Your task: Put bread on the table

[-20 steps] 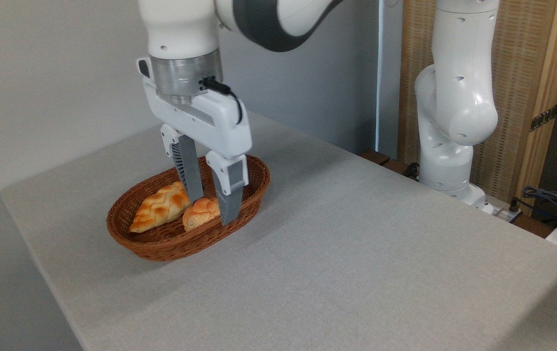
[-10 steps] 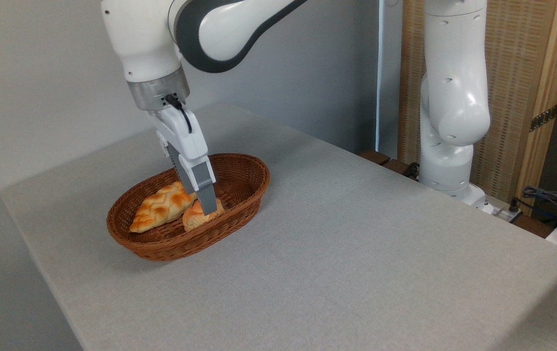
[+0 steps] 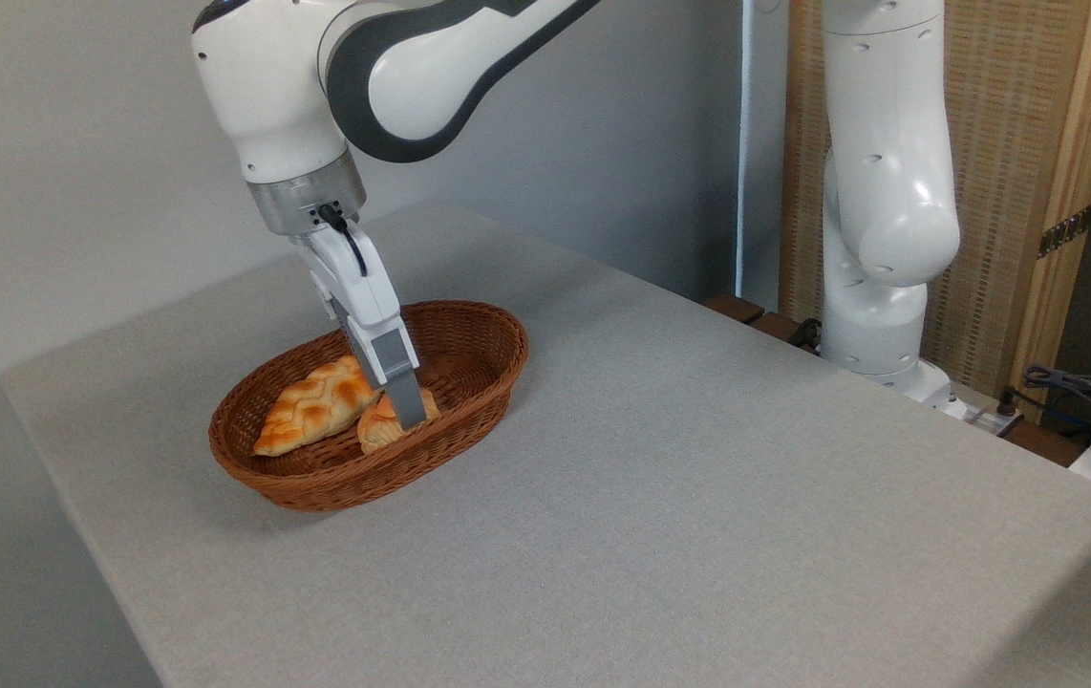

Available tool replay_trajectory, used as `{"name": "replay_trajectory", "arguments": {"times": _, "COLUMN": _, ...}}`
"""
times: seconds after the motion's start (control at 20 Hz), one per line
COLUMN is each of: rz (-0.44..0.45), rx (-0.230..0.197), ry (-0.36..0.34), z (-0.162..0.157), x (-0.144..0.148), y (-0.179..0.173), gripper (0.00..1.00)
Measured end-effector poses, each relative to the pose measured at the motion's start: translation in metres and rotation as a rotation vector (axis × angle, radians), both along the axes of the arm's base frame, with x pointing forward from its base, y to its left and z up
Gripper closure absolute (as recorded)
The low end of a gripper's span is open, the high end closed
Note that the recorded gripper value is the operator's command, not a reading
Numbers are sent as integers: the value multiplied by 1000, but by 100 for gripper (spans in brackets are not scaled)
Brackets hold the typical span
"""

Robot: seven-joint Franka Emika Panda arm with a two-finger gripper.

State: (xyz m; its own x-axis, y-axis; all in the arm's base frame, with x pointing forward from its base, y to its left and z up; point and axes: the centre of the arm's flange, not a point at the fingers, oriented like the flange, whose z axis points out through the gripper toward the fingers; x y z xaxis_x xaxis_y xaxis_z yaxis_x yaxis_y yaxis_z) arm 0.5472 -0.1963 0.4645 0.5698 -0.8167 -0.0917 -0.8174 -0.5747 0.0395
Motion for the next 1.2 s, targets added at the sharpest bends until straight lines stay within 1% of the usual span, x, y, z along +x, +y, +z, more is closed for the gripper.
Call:
{"name": "replay_trajectory", "arguments": {"times": 0.05, "rz": -3, "rx": 0, "ry": 1, "z": 0, "x": 0, "y": -2, "gripper": 43}}
{"name": "replay_trajectory", "arguments": {"times": 0.15, "rz": -9, "rx": 2, "ry": 1, "z": -1, "x": -1, "y": -4, "gripper": 43}}
{"name": "replay_trajectory", "arguments": {"times": 0.35, "rz": -24, "rx": 31, "ry": -9, "z": -1, "x": -1, "y": -3, "gripper": 43}}
{"name": "replay_trajectory", "arguments": {"times": 0.5, "rz": -25, "rx": 34, "ry": -9, "z": -1, "x": -1, "y": -3, "gripper": 43}}
{"name": "replay_trajectory", "arguments": {"times": 0.55, "rz": -25, "rx": 34, "ry": -10, "z": -1, "x": -1, "y": -3, "gripper": 48}}
{"name": "replay_trajectory", "arguments": {"times": 0.6, "rz": -25, "rx": 34, "ry": -10, "z": -1, "x": -1, "y": -3, "gripper": 50}}
{"name": "replay_trajectory", "arguments": {"times": 0.75, "rz": -26, "rx": 35, "ry": -10, "z": -1, "x": -1, "y": -2, "gripper": 51}}
{"name": "replay_trajectory", "arguments": {"times": 0.85, "rz": -26, "rx": 35, "ry": -10, "z": -1, "x": -1, "y": -3, "gripper": 68}}
{"name": "replay_trajectory", "arguments": {"times": 0.9, "rz": -26, "rx": 35, "ry": -10, "z": -1, "x": -1, "y": -3, "gripper": 73}}
{"name": "replay_trajectory", "arguments": {"times": 0.95, "rz": -26, "rx": 35, "ry": -10, "z": -1, "x": -1, "y": -3, "gripper": 76}}
{"name": "replay_trajectory", "arguments": {"times": 1.2, "rz": -26, "rx": 35, "ry": -10, "z": -1, "x": -1, "y": -3, "gripper": 76}}
